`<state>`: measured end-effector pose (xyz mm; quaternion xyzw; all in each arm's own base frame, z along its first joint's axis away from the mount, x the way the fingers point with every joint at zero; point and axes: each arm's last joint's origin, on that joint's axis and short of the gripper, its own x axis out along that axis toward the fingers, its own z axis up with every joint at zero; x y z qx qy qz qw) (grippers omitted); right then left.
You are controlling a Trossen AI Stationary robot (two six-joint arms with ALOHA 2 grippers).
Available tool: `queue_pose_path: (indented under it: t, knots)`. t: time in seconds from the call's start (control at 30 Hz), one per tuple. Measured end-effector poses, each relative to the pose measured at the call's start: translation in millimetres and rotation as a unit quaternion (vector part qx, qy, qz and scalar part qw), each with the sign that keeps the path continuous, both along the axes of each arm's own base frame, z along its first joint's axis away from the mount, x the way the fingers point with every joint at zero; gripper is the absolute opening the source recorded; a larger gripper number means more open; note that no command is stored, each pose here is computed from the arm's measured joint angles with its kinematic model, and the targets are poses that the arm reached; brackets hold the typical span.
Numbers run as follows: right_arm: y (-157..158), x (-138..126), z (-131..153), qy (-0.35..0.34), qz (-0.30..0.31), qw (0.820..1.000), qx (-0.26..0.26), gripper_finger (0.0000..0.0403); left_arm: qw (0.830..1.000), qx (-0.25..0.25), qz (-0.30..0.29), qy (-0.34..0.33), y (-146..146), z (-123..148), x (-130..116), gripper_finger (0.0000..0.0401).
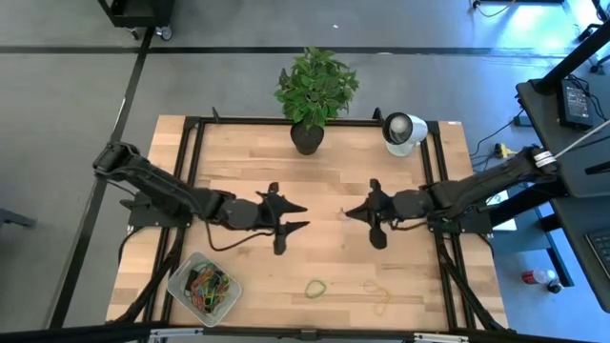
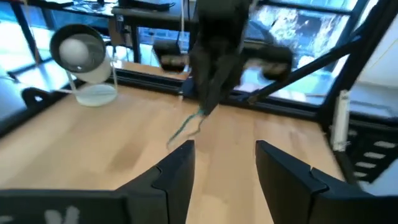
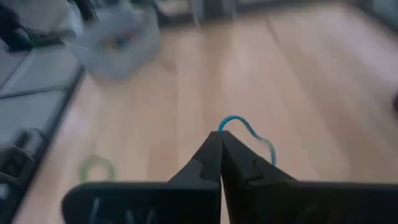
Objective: Pick and place rubber bands into bin
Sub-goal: Put the blue rubber band into the gray bin
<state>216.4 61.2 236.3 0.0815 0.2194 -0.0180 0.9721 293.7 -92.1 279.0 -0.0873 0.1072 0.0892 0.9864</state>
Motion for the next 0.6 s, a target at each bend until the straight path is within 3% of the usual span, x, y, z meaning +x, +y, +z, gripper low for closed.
queue_pose_path:
  t: [0.27, 0.6]
  knots:
    - [10.4, 32.2, 54.4, -0.065, 0.031, 0.996, -0.056, 0.0000, 0.999, 0.031, -0.027, 0.006, 6.9, 7.4, 36.5, 0.0203]
    - [20.8, 64.0, 79.5, -0.083, 0.052, 0.990, -0.104, 0.0000, 0.999, 0.025, -0.038, 0.006, 10.5, 10.9, 52.2, 0.0215]
